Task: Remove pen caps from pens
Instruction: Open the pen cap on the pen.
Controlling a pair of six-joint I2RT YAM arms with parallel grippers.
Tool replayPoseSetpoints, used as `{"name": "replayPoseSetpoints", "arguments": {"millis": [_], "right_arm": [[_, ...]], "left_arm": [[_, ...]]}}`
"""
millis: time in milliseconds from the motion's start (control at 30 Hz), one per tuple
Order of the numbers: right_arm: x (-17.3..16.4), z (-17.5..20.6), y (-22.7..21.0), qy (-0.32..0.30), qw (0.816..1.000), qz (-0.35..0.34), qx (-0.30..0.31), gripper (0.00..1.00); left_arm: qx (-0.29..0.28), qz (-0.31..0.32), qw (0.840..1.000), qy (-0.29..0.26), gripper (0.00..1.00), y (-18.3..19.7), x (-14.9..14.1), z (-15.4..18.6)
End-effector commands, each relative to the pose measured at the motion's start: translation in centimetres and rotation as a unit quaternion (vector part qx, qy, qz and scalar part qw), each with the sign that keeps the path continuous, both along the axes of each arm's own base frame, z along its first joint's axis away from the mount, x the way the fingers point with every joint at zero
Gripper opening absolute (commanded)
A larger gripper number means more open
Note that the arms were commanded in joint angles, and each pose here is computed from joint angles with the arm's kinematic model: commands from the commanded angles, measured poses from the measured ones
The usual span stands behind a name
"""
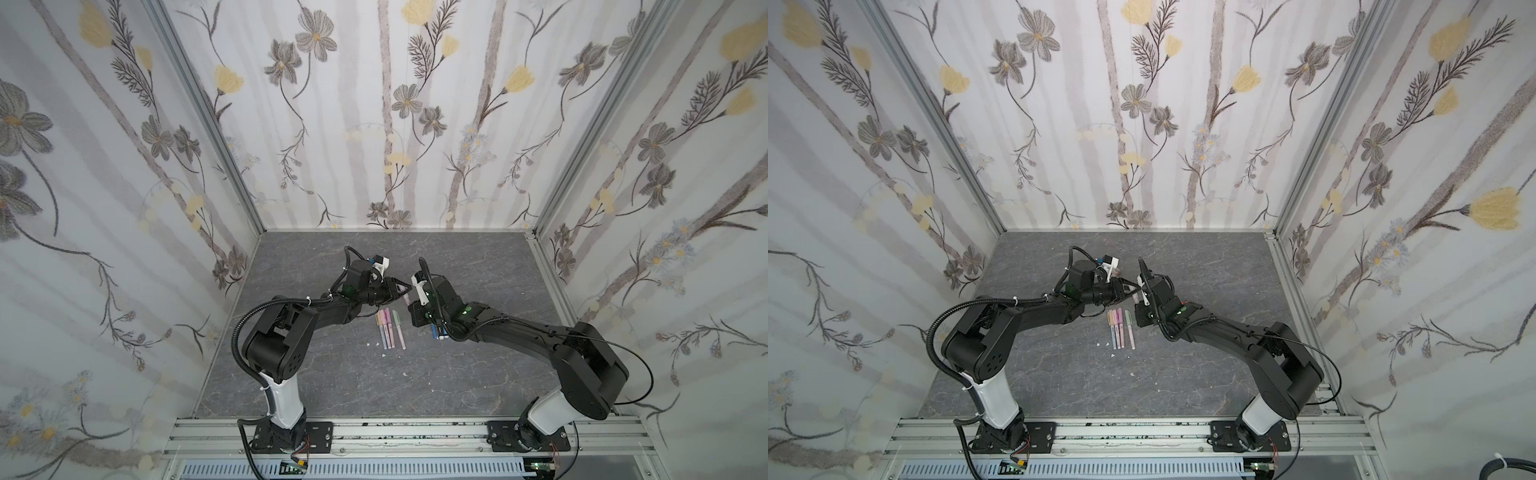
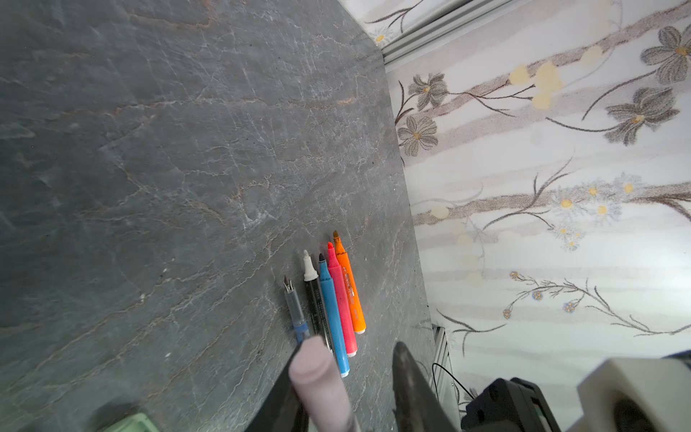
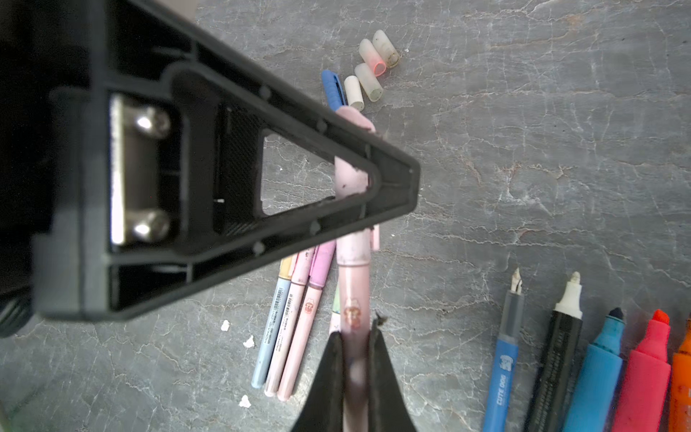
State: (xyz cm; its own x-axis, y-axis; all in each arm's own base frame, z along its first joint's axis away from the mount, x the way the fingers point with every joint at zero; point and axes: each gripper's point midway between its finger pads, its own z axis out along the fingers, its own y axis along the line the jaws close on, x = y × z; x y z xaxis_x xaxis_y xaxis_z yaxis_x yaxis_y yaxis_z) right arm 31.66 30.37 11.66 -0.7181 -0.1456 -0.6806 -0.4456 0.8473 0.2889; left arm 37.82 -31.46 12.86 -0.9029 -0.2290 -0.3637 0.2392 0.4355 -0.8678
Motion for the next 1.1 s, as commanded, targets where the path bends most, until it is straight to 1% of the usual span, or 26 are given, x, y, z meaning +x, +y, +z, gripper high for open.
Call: {"name": "replayPoseSetpoints", "arguments": {"millis": [0, 233, 333, 467, 500, 567, 667, 733, 800, 900, 1067], "right_arm": [[0.2, 0.2, 0.4, -0.004, 1.000, 0.002, 0.011, 0.05], [0.3, 0.4, 0.5, -0.007, 1.000, 0.001, 0.013, 0.04], [0.3, 0.4, 0.5, -0.007, 1.000, 0.000, 0.014, 0.05], [0.3, 0.3, 0.7, -0.010, 1.000, 0.003, 0.022, 0.19], [0.4, 0.5, 0.7, -0.012, 1.000, 0.004, 0.025, 0.21], [0.5, 0.2, 0.9, -0.010, 1.000, 0.006, 0.025, 0.23], [0.8, -0.3, 1.3, -0.007, 1.000, 0.009, 0.027, 0.24], [0.9, -0.3, 1.7, -0.008, 0.999, 0.013, 0.029, 0.20], [1.0, -0.5, 1.9, -0.005, 0.999, 0.015, 0.029, 0.13], [1.0, -0.3, 1.9, -0.006, 0.999, 0.017, 0.031, 0.06], [0.4, -0.2, 1.4, -0.004, 0.999, 0.017, 0.027, 0.00]], "left_arm": [[-0.003, -0.003, 1.000, -0.009, 0.29, -0.2, 0.1, 0.3], [-0.011, -0.007, 1.000, -0.007, 0.16, -0.1, -0.3, 0.3], [-0.018, -0.010, 1.000, -0.009, 0.09, -0.2, -0.4, 0.7], [-0.028, -0.014, 0.999, -0.010, 0.02, -0.3, -0.6, 1.2], [-0.029, -0.014, 0.999, -0.011, 0.00, -0.3, -0.6, 1.4], [-0.030, -0.014, 0.999, -0.012, 0.00, -0.3, -0.7, 1.5], [-0.031, -0.015, 0.999, -0.014, 0.00, -0.3, -0.8, 1.8], [-0.030, -0.015, 0.999, -0.014, 0.00, -0.2, -0.9, 1.8], [-0.028, -0.015, 0.999, -0.014, 0.00, -0.1, -0.9, 1.8], [-0.018, -0.015, 1.000, -0.014, 0.00, -0.2, -0.7, 1.4], [0.007, -0.003, 1.000, -0.020, 0.00, 0.4, 0.5, 0.9]]}}
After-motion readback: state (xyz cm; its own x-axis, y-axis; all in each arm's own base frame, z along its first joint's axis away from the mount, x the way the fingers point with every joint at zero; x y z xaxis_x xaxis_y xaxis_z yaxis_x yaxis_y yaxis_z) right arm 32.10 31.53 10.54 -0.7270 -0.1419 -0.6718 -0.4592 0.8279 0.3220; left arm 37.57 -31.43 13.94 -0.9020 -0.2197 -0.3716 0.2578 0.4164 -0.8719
